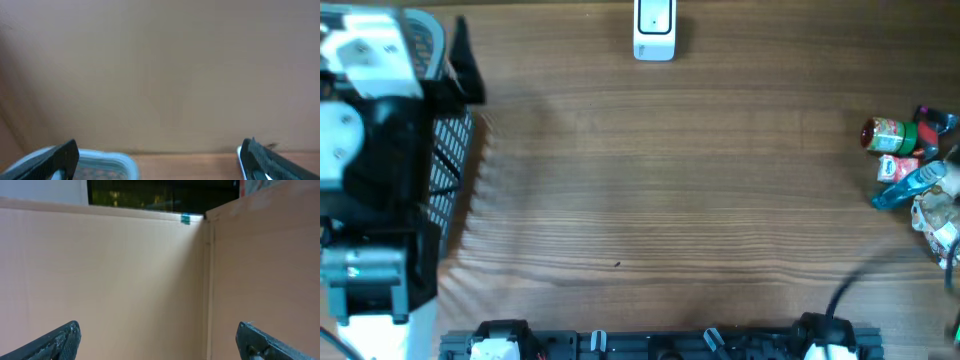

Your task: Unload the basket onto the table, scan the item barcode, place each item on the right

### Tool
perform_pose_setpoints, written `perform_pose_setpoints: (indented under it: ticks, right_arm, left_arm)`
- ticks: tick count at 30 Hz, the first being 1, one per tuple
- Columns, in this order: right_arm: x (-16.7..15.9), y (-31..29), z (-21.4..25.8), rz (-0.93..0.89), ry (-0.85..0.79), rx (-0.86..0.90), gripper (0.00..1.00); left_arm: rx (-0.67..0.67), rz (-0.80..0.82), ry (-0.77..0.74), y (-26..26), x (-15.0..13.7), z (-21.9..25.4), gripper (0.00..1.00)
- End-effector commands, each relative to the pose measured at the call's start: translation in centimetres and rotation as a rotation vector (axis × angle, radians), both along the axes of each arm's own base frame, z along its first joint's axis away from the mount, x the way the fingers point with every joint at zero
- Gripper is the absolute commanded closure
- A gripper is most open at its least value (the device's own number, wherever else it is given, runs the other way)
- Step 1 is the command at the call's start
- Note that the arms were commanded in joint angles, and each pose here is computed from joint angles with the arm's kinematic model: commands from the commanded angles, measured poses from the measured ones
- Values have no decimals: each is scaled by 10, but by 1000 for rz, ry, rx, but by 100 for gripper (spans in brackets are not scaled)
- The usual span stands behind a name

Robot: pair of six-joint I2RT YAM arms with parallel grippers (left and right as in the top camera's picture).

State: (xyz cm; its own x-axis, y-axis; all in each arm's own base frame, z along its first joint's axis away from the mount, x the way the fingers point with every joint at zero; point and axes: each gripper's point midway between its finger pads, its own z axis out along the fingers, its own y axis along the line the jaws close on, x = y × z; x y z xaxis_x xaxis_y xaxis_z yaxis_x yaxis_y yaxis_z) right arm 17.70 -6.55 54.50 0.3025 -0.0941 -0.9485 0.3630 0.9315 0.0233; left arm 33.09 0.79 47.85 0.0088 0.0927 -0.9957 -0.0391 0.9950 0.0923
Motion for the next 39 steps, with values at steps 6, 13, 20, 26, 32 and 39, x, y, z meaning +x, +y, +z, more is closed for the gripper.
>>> perform_pose_setpoints:
  ticks: [6,13,20,26,32,39]
  right_arm:
    - [-110,19,-14,-19,-162,-29,0]
    - [-147,26,-16,10,-257,15,0]
    - [-197,34,-24,7,-359,-1,0]
    - [-207,37,-27,26,-398,45,0]
    - [-205,36,-29,70,-422,126,0]
    - [-205,36,-29,123,-459,214,0]
  left_arm:
    - [-42,-313,-199,-51,-53,17,0]
    - [-50,-339,-331,-55,-108,42,0]
    - [-26,-368,-424,-60,-156,48,0]
    - [-17,-368,-465,-60,-179,51,0]
    - [-1,-237,-519,-39,-182,62,0]
    - [4,-90,-625,-17,-197,83,0]
